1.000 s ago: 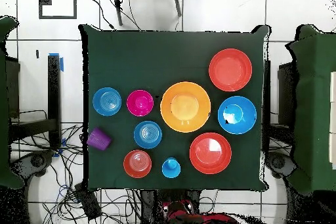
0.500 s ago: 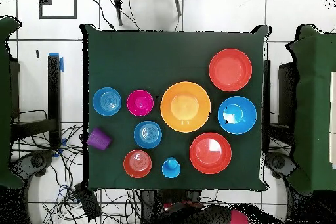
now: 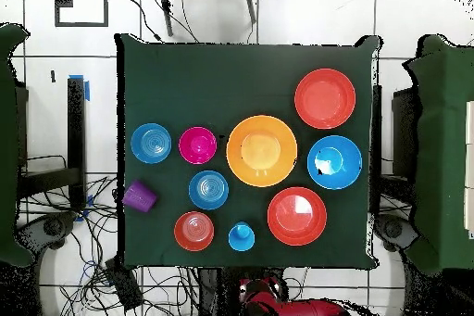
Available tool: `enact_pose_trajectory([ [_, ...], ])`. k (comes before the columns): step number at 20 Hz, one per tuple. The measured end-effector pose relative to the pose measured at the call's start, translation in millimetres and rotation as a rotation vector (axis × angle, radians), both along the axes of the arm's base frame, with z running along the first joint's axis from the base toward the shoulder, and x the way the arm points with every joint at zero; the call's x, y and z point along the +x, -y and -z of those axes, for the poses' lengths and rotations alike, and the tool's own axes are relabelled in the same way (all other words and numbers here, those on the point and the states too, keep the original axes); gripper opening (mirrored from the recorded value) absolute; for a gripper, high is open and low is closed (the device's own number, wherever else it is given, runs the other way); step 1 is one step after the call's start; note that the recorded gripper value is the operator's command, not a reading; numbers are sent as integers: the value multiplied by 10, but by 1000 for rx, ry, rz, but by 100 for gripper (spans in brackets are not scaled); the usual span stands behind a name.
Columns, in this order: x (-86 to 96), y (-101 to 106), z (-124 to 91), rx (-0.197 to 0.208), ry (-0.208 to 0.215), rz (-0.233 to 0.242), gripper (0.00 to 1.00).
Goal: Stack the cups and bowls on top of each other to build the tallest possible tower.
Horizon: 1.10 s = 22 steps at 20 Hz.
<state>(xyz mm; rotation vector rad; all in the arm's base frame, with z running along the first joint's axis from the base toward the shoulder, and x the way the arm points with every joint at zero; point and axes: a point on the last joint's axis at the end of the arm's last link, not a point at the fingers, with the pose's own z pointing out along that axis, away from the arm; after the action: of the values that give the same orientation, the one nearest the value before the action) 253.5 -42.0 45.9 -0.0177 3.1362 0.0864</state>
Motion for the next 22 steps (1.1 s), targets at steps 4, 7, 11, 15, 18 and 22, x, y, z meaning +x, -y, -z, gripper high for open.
enact_pose_trajectory([
  [4, 12, -13, 6, 3, -3, -5, 100],
  [7, 14, -33, 21, 7, -6, -12, 100],
  [11, 28, -48, 26, 6, -4, -21, 100],
  [15, 40, -65, 30, 6, -2, -29, 100],
  [18, 54, -85, 30, 6, 1, -38, 100],
  [22, 107, -100, 42, -1, 3, -54, 100],
])
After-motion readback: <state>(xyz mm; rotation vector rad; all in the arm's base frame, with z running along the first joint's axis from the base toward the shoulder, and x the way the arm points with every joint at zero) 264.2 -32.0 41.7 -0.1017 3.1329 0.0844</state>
